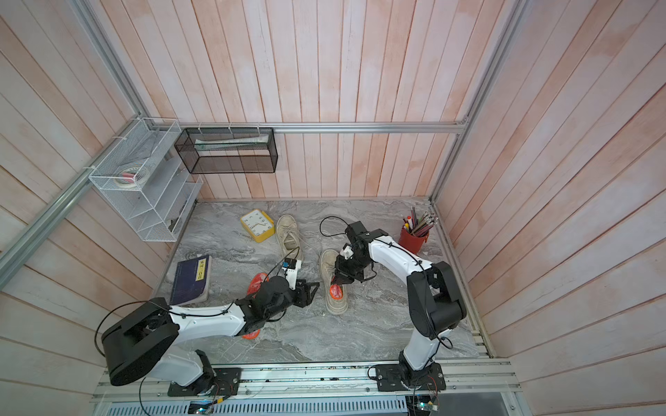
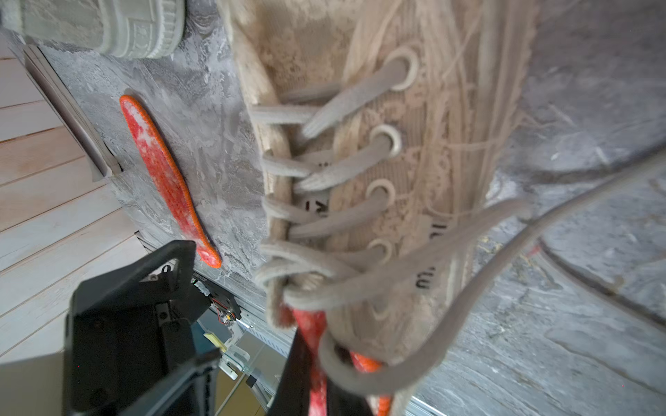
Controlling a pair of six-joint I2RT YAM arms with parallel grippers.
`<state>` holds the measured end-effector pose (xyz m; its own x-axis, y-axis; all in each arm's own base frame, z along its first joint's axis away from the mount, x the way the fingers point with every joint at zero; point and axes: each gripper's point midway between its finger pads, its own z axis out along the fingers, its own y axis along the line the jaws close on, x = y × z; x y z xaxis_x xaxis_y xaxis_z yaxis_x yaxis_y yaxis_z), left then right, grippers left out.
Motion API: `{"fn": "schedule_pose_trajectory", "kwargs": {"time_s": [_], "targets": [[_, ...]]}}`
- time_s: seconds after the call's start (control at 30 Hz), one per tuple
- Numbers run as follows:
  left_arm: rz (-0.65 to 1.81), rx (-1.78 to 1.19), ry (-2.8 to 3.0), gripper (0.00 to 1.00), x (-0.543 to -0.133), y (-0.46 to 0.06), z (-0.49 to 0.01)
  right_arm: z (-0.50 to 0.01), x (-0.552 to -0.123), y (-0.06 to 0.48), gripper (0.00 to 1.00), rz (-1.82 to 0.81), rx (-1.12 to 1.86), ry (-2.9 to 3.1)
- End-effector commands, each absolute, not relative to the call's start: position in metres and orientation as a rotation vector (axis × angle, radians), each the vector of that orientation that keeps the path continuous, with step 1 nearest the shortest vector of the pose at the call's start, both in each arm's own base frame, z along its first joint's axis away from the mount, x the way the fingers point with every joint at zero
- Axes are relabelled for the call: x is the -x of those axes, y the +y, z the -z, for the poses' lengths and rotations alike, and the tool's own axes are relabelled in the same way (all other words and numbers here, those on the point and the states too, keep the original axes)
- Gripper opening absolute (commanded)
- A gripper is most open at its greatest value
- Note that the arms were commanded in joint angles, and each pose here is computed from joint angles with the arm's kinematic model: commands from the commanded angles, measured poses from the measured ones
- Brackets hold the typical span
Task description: Remove the insole from the shoe
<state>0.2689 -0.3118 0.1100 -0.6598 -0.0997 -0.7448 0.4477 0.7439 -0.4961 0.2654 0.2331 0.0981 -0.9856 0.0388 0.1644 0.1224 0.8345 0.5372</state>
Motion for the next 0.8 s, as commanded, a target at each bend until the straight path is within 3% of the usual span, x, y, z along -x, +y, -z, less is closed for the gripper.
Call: {"fn": "schedule_pose_trajectory", "kwargs": {"time_s": [0.0, 0.17, 0.33, 0.77], "targets": [[1.068, -0.325, 2.3, 0.62, -0.243, -0.335, -0.101, -0.106, -0.277, 0.239, 0.0, 0.896, 0.066, -2.915], [1.149, -0.359, 2.355, 0.6, -0.242, -0.354, -0.098, -0.105, -0.276, 0.239, 0.0, 0.907, 0.077, -2.912], [1.164, -0.287, 2.389, 0.65, -0.251, -0.356, -0.091, -0.104, -0.272, 0.24, 0.0, 0.911, 0.079, -2.905], [1.174, -0.151, 2.392, 0.6, -0.271, -0.349, -0.088, -0.104, -0.267, 0.235, 0.0, 0.882, 0.051, -2.917]]}}
